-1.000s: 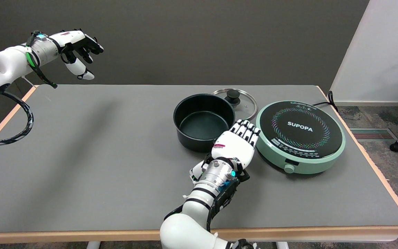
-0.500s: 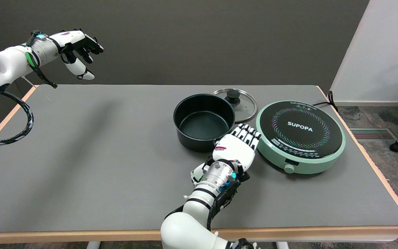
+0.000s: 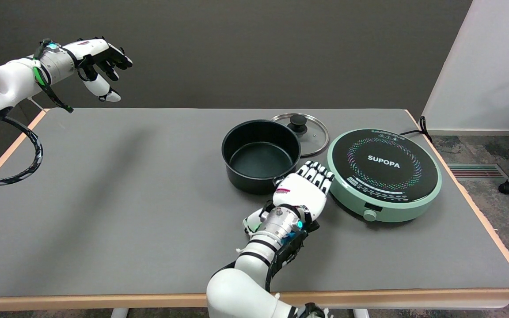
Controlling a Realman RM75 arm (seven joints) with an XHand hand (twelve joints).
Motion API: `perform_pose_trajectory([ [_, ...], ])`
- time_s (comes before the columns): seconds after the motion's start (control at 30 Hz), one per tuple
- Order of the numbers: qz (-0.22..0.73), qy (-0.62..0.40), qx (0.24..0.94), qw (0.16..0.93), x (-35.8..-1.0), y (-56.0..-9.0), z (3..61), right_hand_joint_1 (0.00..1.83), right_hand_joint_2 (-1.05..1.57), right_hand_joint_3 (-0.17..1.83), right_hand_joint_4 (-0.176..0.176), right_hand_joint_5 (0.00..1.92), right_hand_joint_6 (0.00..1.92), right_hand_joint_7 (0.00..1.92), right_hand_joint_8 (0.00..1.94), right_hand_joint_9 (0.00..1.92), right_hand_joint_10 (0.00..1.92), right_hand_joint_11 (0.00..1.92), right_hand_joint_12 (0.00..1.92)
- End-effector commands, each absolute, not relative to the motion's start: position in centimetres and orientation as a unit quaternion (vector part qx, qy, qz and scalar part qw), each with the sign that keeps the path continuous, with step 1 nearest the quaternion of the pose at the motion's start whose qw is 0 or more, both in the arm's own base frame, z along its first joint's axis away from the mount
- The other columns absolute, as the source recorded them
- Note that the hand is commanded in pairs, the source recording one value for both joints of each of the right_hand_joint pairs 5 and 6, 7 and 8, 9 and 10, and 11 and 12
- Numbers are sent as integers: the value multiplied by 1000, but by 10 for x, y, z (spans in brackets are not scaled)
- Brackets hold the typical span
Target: Pick up the pot.
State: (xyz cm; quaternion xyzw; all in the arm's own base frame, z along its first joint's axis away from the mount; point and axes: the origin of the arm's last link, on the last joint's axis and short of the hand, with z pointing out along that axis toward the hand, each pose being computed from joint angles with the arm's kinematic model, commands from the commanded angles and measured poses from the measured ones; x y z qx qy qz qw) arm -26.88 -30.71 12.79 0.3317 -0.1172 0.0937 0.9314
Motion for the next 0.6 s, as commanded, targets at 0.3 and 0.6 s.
perform_pose_trajectory([
  [0.3,99,-122,323,933,-265,-311,132,1164,-126,609,-174,35,35,35,35,35,35,35,35],
  [0.6,84,-109,333,933,-248,-320,131,1118,-296,1125,-9,63,63,63,63,63,63,63,63],
])
